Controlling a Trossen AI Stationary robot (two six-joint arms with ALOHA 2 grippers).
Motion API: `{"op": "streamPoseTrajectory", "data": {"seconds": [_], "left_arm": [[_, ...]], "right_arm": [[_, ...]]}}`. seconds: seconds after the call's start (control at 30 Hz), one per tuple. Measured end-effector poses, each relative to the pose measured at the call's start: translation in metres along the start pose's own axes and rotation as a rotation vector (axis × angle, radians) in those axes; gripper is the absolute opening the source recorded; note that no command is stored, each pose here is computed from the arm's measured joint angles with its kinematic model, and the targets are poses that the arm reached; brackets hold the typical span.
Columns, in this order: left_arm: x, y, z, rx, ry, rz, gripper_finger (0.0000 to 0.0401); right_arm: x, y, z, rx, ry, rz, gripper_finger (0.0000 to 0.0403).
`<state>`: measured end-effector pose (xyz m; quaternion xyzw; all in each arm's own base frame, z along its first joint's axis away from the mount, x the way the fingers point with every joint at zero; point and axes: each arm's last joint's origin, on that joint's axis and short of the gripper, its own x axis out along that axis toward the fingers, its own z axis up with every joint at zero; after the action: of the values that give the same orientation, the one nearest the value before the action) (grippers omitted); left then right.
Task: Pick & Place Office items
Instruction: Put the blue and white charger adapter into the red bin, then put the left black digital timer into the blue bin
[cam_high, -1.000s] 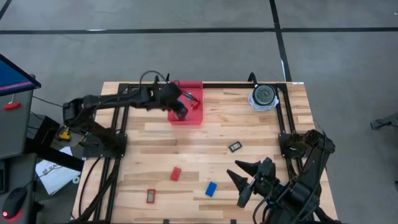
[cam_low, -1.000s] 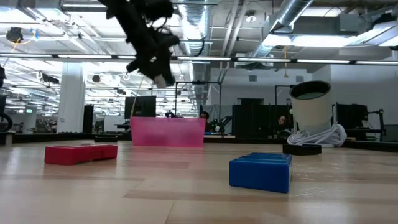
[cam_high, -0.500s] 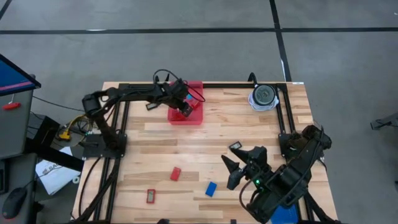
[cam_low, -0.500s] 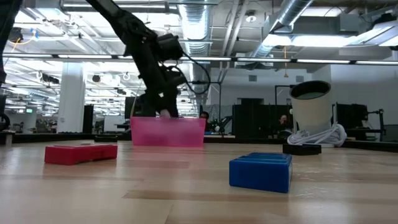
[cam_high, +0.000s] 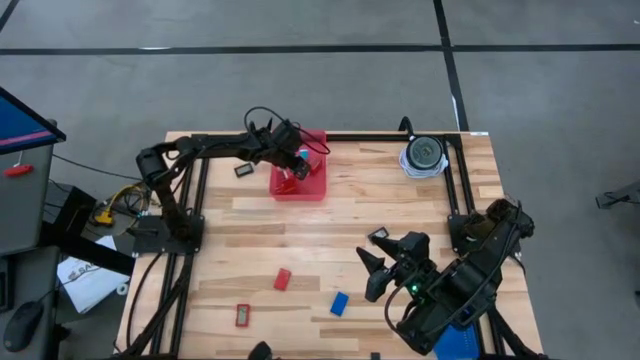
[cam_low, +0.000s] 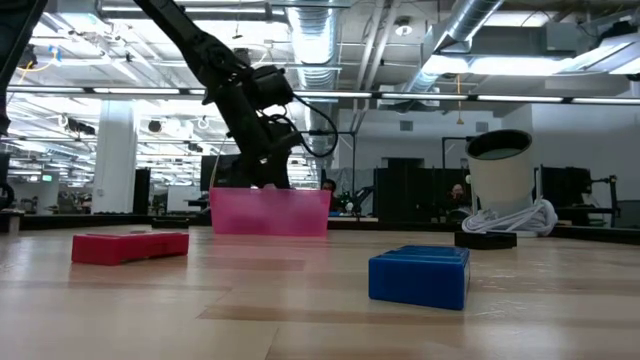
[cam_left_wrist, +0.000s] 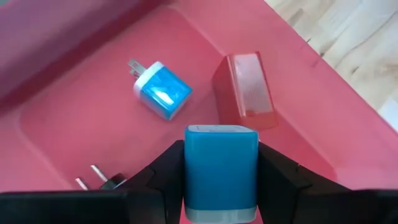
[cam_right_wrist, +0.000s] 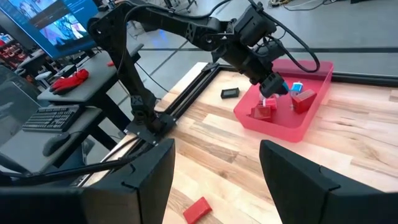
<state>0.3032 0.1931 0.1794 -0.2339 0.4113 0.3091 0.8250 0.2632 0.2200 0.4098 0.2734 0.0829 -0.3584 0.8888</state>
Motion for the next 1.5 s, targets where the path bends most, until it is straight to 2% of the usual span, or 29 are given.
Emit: {"op": "streamPoseTrajectory", "data": {"seconds": [0.1, 0.27, 0.37, 0.53, 0.6, 0.7, 0.77, 0.83, 1.0, 1.13, 1.3, 1.5], "left_arm": [[0.0, -0.001, 0.0, -0.002, 0.006, -0.048, 0.0145], [-0.002, -0.004, 0.003, 0.018, -0.012, -0.082, 0.0247], [-0.011, -0.005, 0.005, 0.028, -0.034, -0.088, 0.0282], [-0.037, -0.006, 0.012, 0.087, -0.097, -0.093, 0.0279], [-0.053, -0.004, 0.012, 0.115, -0.111, -0.049, 0.0266], [-0.077, 0.006, 0.008, 0.132, -0.094, 0.086, 0.0244], [-0.09, 0.014, 0.004, 0.122, -0.059, 0.164, 0.023], [-0.1, 0.025, -0.002, 0.1, -0.001, 0.198, 0.0218], [-0.11, 0.05, -0.017, 0.099, 0.188, 0.216, 0.0216], [-0.115, 0.064, -0.028, 0.139, 0.324, 0.196, 0.0246], [-0.114, 0.08, -0.031, 0.246, 0.4, 0.166, 0.0299], [-0.086, 0.098, -0.039, 0.392, 0.597, 0.14, 0.0338]], "right_arm": [[0.0, 0.0, 0.0, 0.0, 0.001, 0.0, 0.0228], [0.0, 0.0, 0.0, 0.004, 0.001, 0.0, 0.0228], [0.0, 0.0, 0.0, 0.004, 0.001, 0.0, 0.0228], [0.0, 0.0, 0.0, -0.001, 0.001, 0.0, 0.0228], [0.0, 0.0, 0.0, 0.0, 0.001, 0.0, 0.0228], [-0.001, 0.0, 0.0, -0.001, 0.002, 0.003, 0.0228], [-0.001, 0.0, 0.0, 0.002, 0.002, 0.003, 0.0228], [-0.001, 0.0, 0.0, 0.003, 0.002, 0.003, 0.0228], [-0.001, 0.0, 0.0, 0.0, 0.001, 0.003, 0.0228], [-0.001, 0.0, 0.0, 0.0, 0.001, 0.003, 0.0228], [-0.001, 0.0, 0.0, 0.0, 0.001, 0.003, 0.0228], [-0.001, 0.0, 0.0, -0.001, 0.001, 0.003, 0.0228]]}}
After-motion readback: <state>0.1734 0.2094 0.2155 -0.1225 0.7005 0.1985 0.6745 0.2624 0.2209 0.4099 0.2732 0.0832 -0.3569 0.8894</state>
